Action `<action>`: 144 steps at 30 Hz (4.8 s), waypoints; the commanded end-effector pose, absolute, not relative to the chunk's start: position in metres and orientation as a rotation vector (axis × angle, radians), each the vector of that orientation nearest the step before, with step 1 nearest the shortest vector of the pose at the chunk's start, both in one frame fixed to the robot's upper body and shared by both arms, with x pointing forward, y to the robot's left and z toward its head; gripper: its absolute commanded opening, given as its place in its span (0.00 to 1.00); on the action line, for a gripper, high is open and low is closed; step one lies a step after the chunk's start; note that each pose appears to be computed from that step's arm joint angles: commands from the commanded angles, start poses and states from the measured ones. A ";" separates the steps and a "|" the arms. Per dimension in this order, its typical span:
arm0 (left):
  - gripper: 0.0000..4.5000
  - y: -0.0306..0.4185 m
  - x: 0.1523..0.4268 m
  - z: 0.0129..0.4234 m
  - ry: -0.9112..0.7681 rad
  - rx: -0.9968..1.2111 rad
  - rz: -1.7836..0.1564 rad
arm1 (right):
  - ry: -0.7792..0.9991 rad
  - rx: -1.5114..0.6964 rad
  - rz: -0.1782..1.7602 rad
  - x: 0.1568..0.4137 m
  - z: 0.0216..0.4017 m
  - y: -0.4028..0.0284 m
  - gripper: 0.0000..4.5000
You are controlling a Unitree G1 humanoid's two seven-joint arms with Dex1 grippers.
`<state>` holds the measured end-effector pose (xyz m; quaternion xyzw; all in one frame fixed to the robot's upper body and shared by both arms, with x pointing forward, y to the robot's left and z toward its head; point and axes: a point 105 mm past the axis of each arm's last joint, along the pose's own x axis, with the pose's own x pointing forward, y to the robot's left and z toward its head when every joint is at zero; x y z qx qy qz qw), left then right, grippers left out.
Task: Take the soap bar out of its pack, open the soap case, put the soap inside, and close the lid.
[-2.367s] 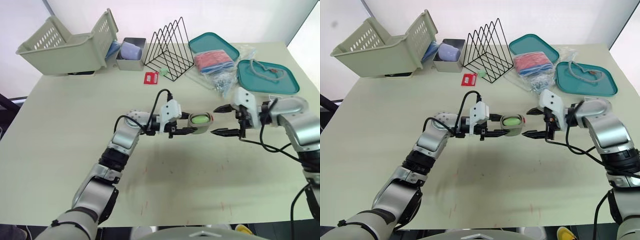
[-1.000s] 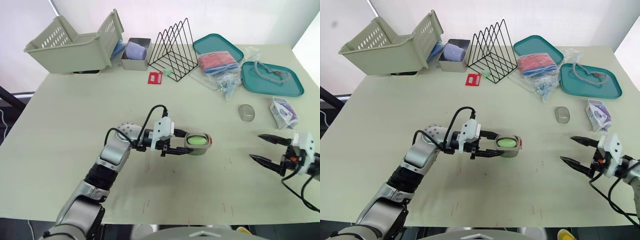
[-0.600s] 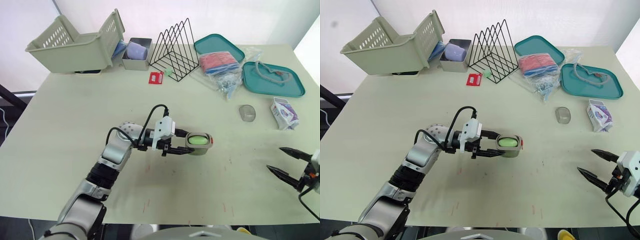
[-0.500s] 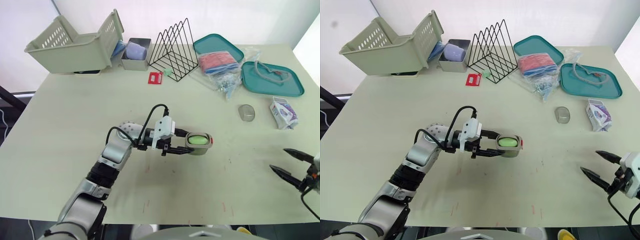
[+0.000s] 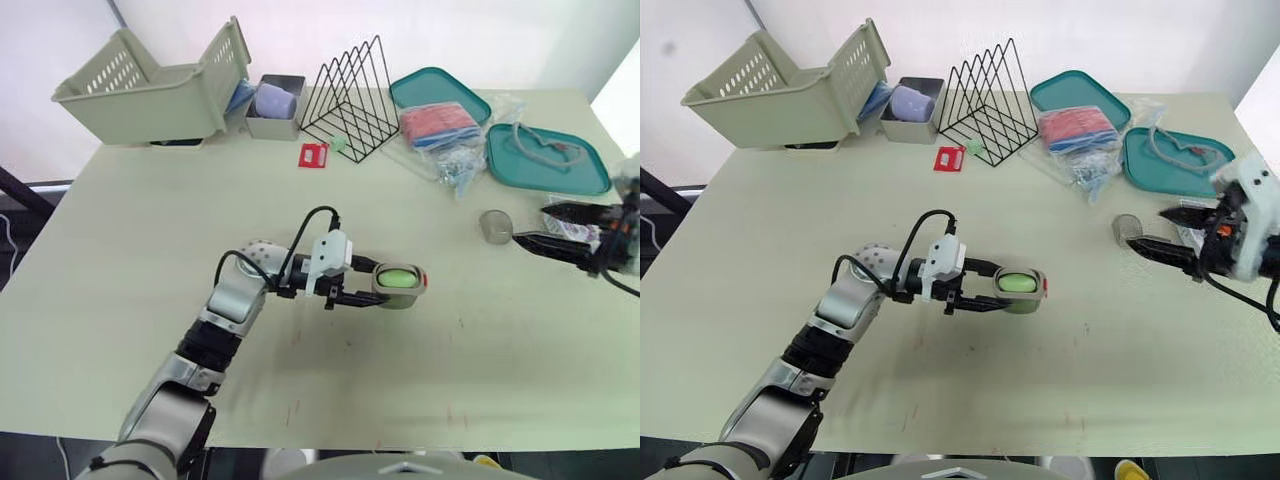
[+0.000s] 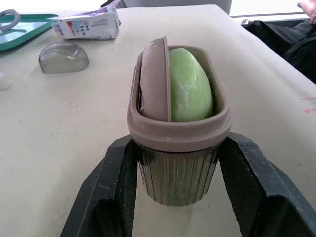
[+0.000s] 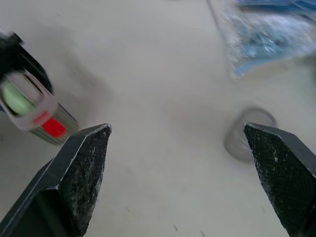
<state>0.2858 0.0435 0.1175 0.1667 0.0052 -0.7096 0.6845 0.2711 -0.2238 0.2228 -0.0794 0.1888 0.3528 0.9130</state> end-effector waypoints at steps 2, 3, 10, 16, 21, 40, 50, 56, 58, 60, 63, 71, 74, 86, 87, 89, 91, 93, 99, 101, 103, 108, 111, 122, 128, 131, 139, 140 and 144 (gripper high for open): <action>0.43 0.040 0.285 0.119 -0.019 0.398 -1.579 | 0.497 -0.243 0.638 0.298 0.222 -0.220 0.99; 0.43 0.039 0.285 0.119 -0.022 0.398 -1.577 | 0.549 -0.272 0.596 0.304 0.218 -0.224 0.99; 0.43 0.034 0.288 0.121 -0.038 0.396 -1.560 | 0.753 -0.251 0.354 0.347 0.212 -0.231 0.99; 0.43 0.032 0.289 0.121 -0.045 0.396 -1.552 | 0.807 -0.233 0.196 0.375 0.204 -0.235 0.99; 0.43 0.031 0.289 0.122 -0.046 0.397 -1.549 | 0.834 -0.177 0.117 0.385 0.197 -0.243 0.99; 0.43 0.028 0.291 0.124 -0.050 0.399 -1.558 | 0.917 -0.098 0.088 0.385 0.164 -0.241 0.99; 0.43 0.029 0.289 0.123 -0.045 0.398 -1.556 | 0.923 -0.103 0.097 0.388 0.158 -0.238 0.99; 0.43 0.028 0.288 0.122 -0.042 0.394 -1.558 | 0.916 -0.109 0.090 0.391 0.158 -0.240 0.99; 0.43 0.028 0.288 0.122 -0.043 0.393 -1.559 | 0.918 -0.108 0.090 0.392 0.157 -0.240 0.99; 0.43 0.027 0.288 0.122 -0.044 0.392 -1.560 | 0.919 -0.108 0.090 0.392 0.157 -0.241 0.99; 0.43 0.027 0.288 0.122 -0.045 0.392 -1.561 | 0.922 -0.103 0.087 0.391 0.156 -0.242 0.99; 0.43 0.026 0.287 0.122 -0.044 0.395 -1.564 | 0.913 -0.113 0.077 0.393 0.154 -0.246 0.46; 0.43 0.026 0.287 0.122 -0.043 0.395 -1.566 | 0.905 -0.130 0.086 0.394 0.155 -0.246 0.42; 0.43 0.026 0.287 0.120 -0.038 0.400 -1.567 | 0.574 -0.387 0.650 0.383 0.206 -0.199 0.42; 0.43 0.026 0.287 0.120 -0.036 0.399 -1.568 | 0.544 -0.401 0.736 0.376 0.212 -0.191 0.42; 0.43 0.026 0.287 0.119 -0.034 0.400 -1.568 | 0.514 -0.434 0.862 0.362 0.220 -0.181 0.42; 0.43 0.027 0.288 0.119 -0.032 0.400 -1.567 | 0.508 -0.434 0.953 0.351 0.225 -0.174 0.42; 0.43 0.027 0.289 0.119 -0.032 0.399 -1.565 | 0.485 -0.476 1.029 0.342 0.228 -0.168 0.42; 0.43 0.029 0.293 0.120 -0.031 0.401 -1.556 | 0.507 -0.602 1.220 0.309 0.214 -0.156 0.42; 0.43 0.030 0.293 0.120 -0.031 0.403 -1.555 | 0.504 -0.609 1.250 0.303 0.214 -0.153 0.42; 0.43 0.030 0.294 0.120 -0.032 0.403 -1.554 | 0.492 -0.617 1.272 0.299 0.215 -0.152 0.42; 0.43 0.029 0.294 0.120 -0.033 0.404 -1.553 | 0.478 -0.590 1.339 0.287 0.219 -0.143 0.42; 0.43 0.029 0.294 0.120 -0.032 0.402 -1.551 | 0.485 -0.587 1.373 0.280 0.218 -0.140 0.42; 0.43 0.029 0.293 0.119 -0.031 0.403 -1.544 | 0.463 -0.563 1.430 0.271 0.212 -0.126 0.42; 0.43 0.028 0.293 0.119 -0.033 0.407 -1.544 | 0.440 -0.579 1.426 0.273 0.207 -0.123 0.42; 0.43 0.028 0.293 0.119 -0.034 0.409 -1.545 | 0.432 -0.583 1.427 0.273 0.206 -0.121 0.42; 0.43 0.027 0.293 0.119 -0.037 0.410 -1.546 | 0.430 -0.583 1.445 0.271 0.200 -0.116 0.42; 0.43 0.027 0.293 0.119 -0.038 0.410 -1.545 | 0.431 -0.586 1.446 0.271 0.198 -0.116 0.42; 0.43 0.027 0.293 0.119 -0.038 0.412 -1.543 | 0.435 -0.598 1.446 0.272 0.193 -0.115 0.42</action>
